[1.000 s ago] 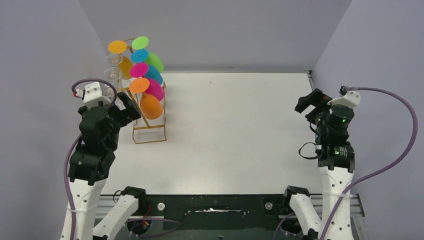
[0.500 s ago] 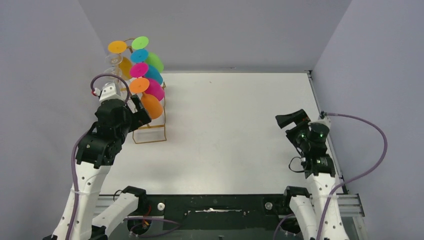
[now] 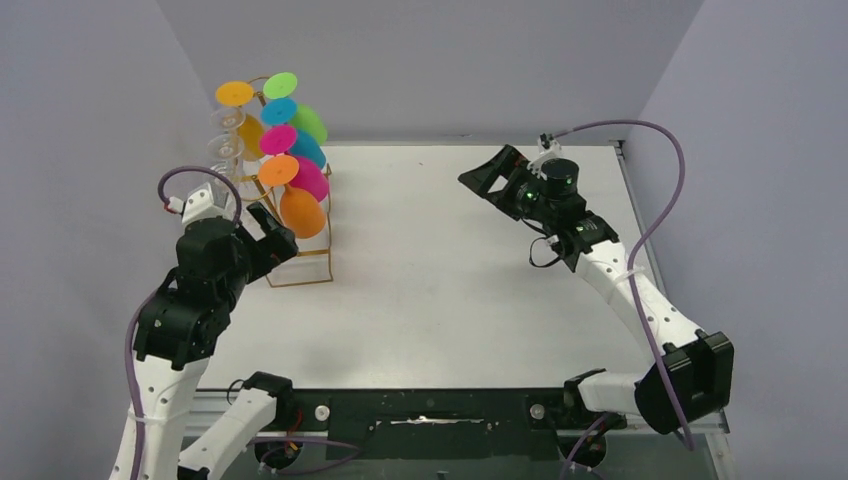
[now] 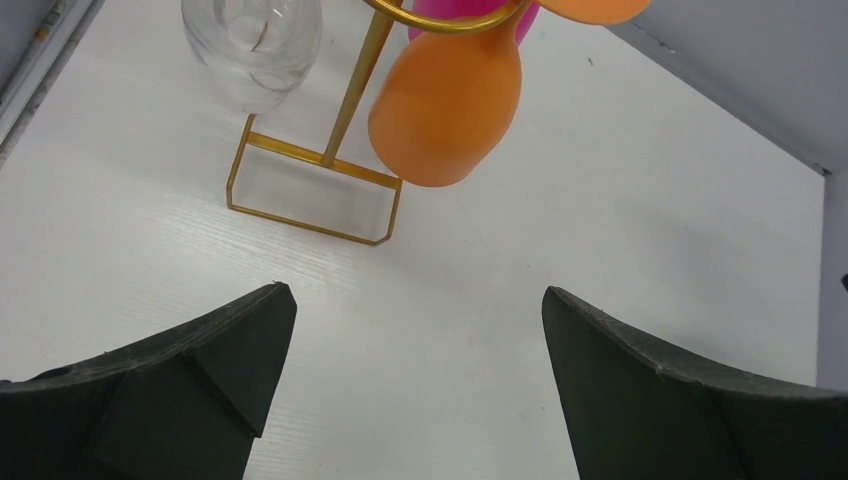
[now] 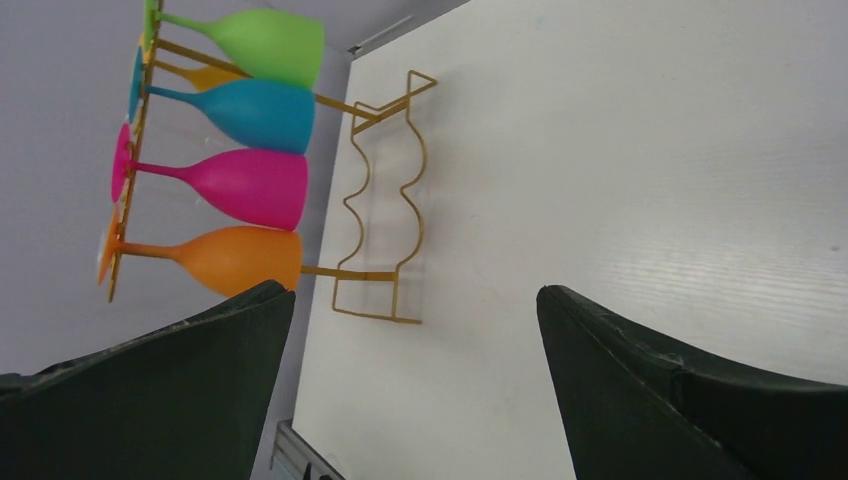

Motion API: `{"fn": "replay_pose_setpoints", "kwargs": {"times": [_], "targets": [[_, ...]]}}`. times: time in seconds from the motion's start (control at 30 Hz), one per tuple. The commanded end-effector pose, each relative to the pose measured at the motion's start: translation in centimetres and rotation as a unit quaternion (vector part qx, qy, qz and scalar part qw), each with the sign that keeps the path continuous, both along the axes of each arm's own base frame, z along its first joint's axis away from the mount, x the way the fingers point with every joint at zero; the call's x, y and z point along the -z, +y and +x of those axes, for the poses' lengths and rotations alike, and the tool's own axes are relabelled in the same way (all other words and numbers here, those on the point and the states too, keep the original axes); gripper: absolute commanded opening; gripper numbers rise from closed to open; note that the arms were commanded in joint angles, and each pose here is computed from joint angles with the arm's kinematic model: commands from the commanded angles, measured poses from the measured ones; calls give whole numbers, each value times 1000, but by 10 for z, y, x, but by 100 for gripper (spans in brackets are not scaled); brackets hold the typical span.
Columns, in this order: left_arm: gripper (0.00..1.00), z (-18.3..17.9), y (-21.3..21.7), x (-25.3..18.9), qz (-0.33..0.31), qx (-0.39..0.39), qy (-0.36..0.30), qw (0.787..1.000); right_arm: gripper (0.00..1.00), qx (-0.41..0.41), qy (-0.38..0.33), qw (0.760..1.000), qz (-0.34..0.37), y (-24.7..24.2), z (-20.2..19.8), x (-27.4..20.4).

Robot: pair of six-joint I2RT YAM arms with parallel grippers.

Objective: Take the wine glass off the wine glass rack
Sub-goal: Pick up the wine glass from the wine rack.

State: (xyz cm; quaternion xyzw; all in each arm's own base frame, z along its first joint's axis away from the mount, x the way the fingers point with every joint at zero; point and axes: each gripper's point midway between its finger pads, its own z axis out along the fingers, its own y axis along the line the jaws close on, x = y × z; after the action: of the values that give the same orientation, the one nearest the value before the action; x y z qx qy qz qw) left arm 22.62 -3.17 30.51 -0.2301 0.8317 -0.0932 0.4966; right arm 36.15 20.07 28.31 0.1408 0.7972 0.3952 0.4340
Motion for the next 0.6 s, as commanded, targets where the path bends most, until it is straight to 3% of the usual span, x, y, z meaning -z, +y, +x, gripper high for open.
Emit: {"fn": "replay_pose_setpoints", "kwargs": {"times": [0.0,0.2,0.3,0.57], "targets": [[98,5,-2,-25,-32,-10,-61,998,98,-72,-99,991,57,49,4,-63],[96,10,0,-62,-63,-25,-137,988,100,-143,-89,983,68,117,-6,-66],[89,14,-3,-89,-78,-23,-168,982,98,-158,-95,979,90,138,-10,-70],[83,46,-15,-141,-70,-3,-197,978,95,-164,-87,978,96,157,-13,-70]]}}
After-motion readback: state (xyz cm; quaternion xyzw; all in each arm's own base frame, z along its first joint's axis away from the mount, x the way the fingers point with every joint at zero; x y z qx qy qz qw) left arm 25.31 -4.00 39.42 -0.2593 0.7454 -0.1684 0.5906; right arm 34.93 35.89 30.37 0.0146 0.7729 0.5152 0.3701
